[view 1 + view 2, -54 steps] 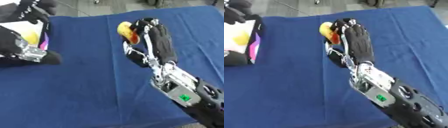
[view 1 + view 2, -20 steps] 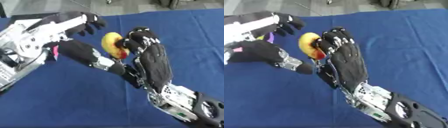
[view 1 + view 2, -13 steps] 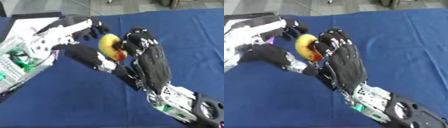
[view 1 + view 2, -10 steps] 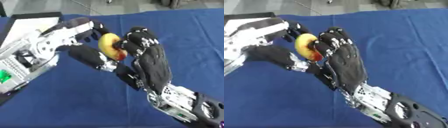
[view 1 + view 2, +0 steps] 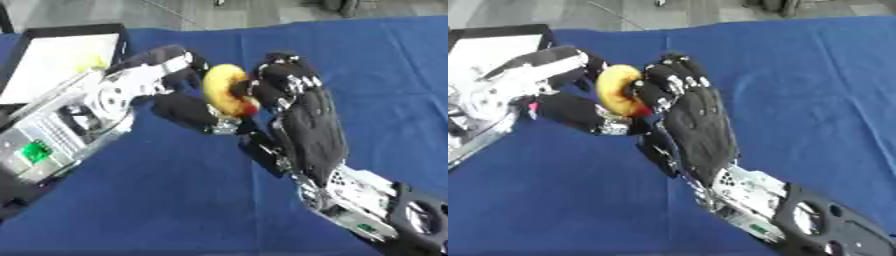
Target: Pick up the objects with one hand, pass them to the other hand, and then place them into the box on the other side of the table.
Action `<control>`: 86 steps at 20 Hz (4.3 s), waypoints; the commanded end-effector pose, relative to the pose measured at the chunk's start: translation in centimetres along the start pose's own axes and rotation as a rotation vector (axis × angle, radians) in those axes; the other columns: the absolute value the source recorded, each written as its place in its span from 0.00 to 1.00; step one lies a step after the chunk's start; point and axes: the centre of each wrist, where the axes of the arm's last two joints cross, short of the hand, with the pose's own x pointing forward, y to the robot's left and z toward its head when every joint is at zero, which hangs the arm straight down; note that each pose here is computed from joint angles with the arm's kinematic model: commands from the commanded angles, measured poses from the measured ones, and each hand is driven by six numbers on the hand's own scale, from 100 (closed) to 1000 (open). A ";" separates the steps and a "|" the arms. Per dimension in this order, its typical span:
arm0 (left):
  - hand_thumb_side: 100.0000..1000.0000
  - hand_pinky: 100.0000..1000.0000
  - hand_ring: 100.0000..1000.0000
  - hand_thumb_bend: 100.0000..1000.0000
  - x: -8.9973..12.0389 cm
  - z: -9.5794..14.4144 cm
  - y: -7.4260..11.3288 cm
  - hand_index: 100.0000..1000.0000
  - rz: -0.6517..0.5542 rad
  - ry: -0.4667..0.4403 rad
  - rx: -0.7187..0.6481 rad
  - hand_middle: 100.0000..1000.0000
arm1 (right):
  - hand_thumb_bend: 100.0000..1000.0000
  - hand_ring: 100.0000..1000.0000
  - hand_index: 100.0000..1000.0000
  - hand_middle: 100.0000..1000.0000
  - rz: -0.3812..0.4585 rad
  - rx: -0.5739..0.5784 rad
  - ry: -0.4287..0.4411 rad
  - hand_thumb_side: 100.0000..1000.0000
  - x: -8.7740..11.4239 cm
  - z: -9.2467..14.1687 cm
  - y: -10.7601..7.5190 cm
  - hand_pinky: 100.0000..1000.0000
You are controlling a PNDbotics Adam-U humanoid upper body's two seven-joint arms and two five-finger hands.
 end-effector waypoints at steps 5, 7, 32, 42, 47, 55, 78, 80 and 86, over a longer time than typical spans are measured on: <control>0.39 0.82 0.77 0.50 0.6 1.1 0.9 0.65 0.024 -0.029 0.002 0.69 | 0.00 0.50 0.38 0.30 -0.028 0.009 -0.030 0.00 1.0 -0.2 -0.5 0.66; 0.40 0.82 0.76 0.40 0.7 1.3 0.8 0.64 0.028 -0.038 0.002 0.68 | 0.00 0.50 0.38 0.30 -0.033 0.015 -0.033 0.00 1.1 -0.1 -0.5 0.65; 0.00 0.67 0.55 0.12 -4.2 0.1 2.7 0.43 0.102 0.036 0.142 0.39 | 0.32 0.88 0.87 0.85 0.190 0.077 0.036 0.53 0.3 0.3 -0.7 0.83; 0.00 0.65 0.52 0.15 -11.7 1.5 6.6 0.40 0.190 0.195 0.326 0.36 | 0.32 0.88 0.88 0.86 0.272 0.091 0.043 0.50 -0.3 0.5 -0.9 0.84; 0.04 0.68 0.55 0.04 -16.5 2.9 9.2 0.44 0.186 0.279 0.477 0.40 | 0.32 0.87 0.87 0.86 0.301 0.092 0.037 0.38 -1.3 0.8 -1.3 0.83; 0.30 0.79 0.72 0.52 -23.4 2.8 12.3 0.75 0.011 0.388 0.700 0.67 | 0.36 0.86 0.86 0.85 0.322 0.057 0.011 0.26 -2.8 0.7 -1.9 0.84; 0.84 0.80 0.74 0.37 -23.2 5.4 14.6 0.84 0.094 0.341 1.038 0.80 | 0.34 0.83 0.83 0.83 0.312 -0.014 0.059 0.12 -3.8 0.2 -2.5 0.81; 0.90 0.80 0.75 0.36 -20.3 7.0 14.2 0.87 0.171 0.199 1.047 0.83 | 0.28 0.83 0.83 0.82 0.323 -0.030 0.121 0.12 -4.5 0.1 -2.9 0.80; 0.63 0.81 0.76 0.50 -12.9 12.1 10.5 0.88 0.454 -0.230 1.043 0.84 | 0.00 0.80 0.80 0.78 0.239 -0.107 0.413 0.21 -7.5 -0.7 -4.7 0.73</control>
